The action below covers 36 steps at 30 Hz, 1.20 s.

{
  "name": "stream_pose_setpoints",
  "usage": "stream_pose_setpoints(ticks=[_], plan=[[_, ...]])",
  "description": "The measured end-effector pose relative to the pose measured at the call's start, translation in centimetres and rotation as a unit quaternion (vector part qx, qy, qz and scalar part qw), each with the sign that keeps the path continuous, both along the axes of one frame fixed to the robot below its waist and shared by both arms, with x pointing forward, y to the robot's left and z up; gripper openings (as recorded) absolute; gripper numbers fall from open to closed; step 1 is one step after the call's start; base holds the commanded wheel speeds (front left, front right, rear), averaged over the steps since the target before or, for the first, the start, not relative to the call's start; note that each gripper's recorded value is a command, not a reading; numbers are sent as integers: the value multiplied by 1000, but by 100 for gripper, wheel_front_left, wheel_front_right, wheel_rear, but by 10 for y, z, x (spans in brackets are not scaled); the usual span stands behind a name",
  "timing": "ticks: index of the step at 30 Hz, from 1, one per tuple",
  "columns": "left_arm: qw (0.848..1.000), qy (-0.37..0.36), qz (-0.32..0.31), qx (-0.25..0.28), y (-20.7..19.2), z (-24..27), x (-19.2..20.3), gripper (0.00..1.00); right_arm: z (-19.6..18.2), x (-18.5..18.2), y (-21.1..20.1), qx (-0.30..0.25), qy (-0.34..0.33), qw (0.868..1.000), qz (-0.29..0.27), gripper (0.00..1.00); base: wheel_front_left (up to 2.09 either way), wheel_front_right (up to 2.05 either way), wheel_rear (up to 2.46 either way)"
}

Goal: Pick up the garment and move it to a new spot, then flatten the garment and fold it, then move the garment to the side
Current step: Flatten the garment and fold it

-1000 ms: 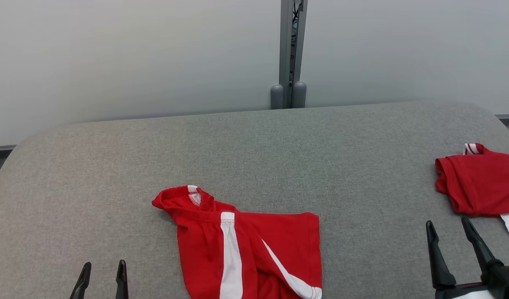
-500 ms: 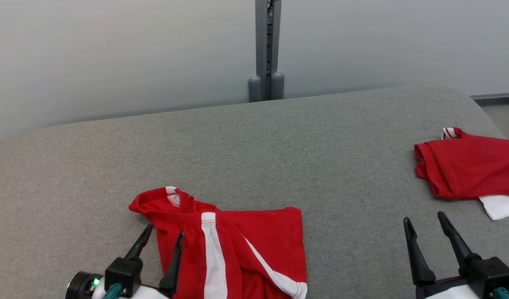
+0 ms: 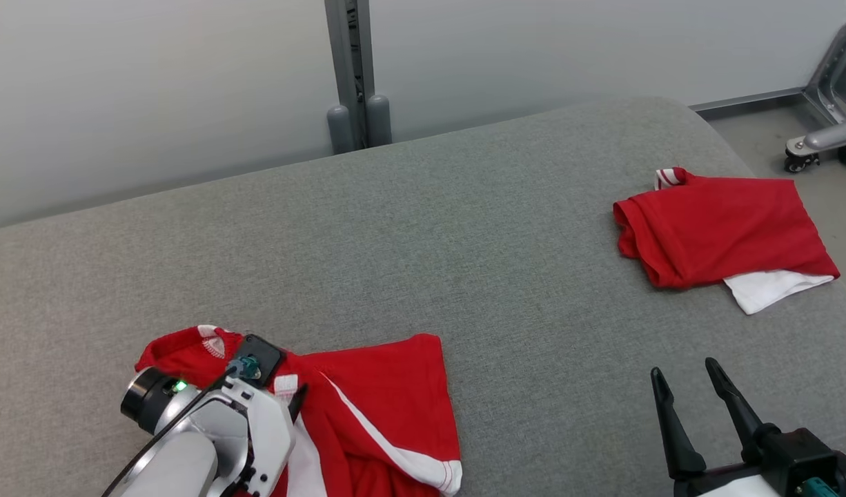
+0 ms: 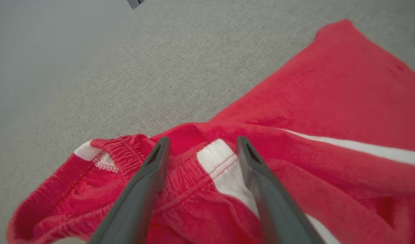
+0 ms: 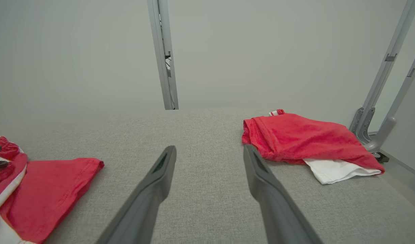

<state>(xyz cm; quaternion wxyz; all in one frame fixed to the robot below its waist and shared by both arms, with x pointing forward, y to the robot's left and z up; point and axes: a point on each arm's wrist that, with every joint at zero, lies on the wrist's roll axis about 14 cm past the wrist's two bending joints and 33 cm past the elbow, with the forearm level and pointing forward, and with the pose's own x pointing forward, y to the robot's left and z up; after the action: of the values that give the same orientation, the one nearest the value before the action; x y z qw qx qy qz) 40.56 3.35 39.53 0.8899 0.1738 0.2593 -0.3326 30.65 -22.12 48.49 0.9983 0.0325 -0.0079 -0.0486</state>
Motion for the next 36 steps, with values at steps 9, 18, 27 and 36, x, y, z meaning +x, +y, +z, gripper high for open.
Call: stream_pose_setpoints(ticks=[9, 18, 27, 36], plan=[[996, 70, -18, 52, 24, -24, -18, 0, -4, 4, -6, 2, 7, 1000, -8, 100, 0, 0, 0], [998, 54, 21, -39, 14, 14, -1, 0, -4, 17, 0, 3, 6, 1000, 5, 100, 0, 0, 0], [970, -76, 46, -226, -50, 154, 63, 0, 0, 23, 7, 5, 0, 1000, 16, 100, 0, 0, 0], [936, -120, 57, -327, -101, 234, 97, 0, 4, 12, -16, 20, -6, 999, -25, 100, 0, 0, 0]])
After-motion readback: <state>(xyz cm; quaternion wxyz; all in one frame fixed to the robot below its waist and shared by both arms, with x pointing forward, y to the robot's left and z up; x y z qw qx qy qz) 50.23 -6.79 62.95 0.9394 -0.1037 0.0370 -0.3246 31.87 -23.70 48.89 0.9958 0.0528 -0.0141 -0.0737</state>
